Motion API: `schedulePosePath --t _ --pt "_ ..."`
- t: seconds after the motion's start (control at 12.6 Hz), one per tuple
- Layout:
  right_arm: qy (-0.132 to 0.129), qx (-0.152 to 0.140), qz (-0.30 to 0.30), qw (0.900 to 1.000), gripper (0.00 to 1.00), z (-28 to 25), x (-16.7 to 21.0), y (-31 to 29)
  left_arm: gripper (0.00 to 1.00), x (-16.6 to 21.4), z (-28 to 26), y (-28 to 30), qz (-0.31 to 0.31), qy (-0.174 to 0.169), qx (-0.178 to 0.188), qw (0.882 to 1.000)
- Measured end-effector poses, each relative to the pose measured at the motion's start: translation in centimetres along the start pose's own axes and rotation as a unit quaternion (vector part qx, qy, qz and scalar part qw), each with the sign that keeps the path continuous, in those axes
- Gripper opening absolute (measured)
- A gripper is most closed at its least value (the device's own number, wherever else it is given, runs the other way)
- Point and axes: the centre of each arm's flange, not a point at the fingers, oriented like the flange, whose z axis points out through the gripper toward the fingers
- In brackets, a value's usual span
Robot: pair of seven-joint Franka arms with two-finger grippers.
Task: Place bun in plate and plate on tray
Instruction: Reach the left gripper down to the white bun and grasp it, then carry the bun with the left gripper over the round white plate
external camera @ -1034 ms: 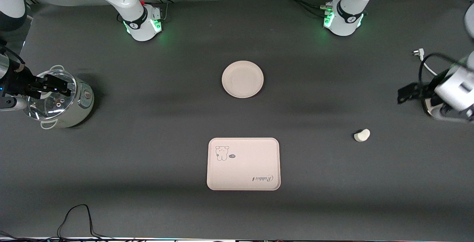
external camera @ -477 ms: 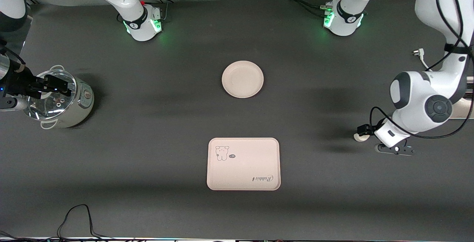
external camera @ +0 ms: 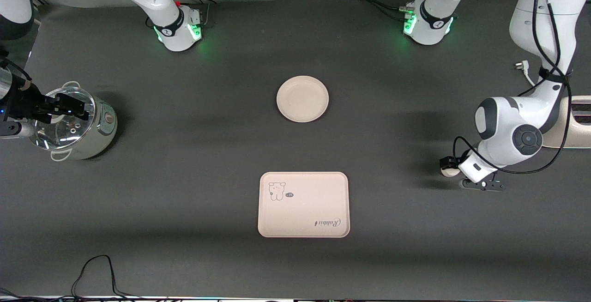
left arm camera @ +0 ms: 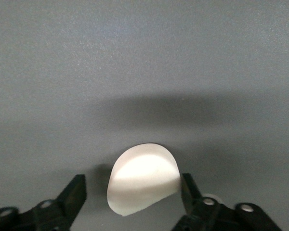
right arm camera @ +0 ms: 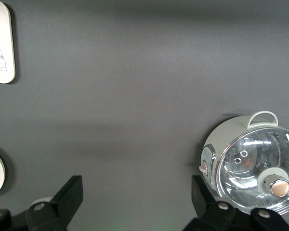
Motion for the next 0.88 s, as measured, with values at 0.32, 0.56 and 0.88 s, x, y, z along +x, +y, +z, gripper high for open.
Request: schedulePosePath --t 0.32,0.56,0.88 --pt "-0.001 0.000 0.001 1.000 1.00 0.1 0.0 0.1 0.33 0.0 -1.1 0.7 0.006 -0.010 -0.002 1.000" --pt "-0.001 0.000 0.001 1.000 1.00 0.1 0.0 0.1 0.13 -0.3 -8.7 6.8 0.024 -0.038 -0.035 0.998" --pt "-0.001 0.000 0.002 1.000 1.00 0.1 0.0 0.2 0.10 -6.6 -22.0 26.4 -0.004 -0.018 -0.045 0.999"
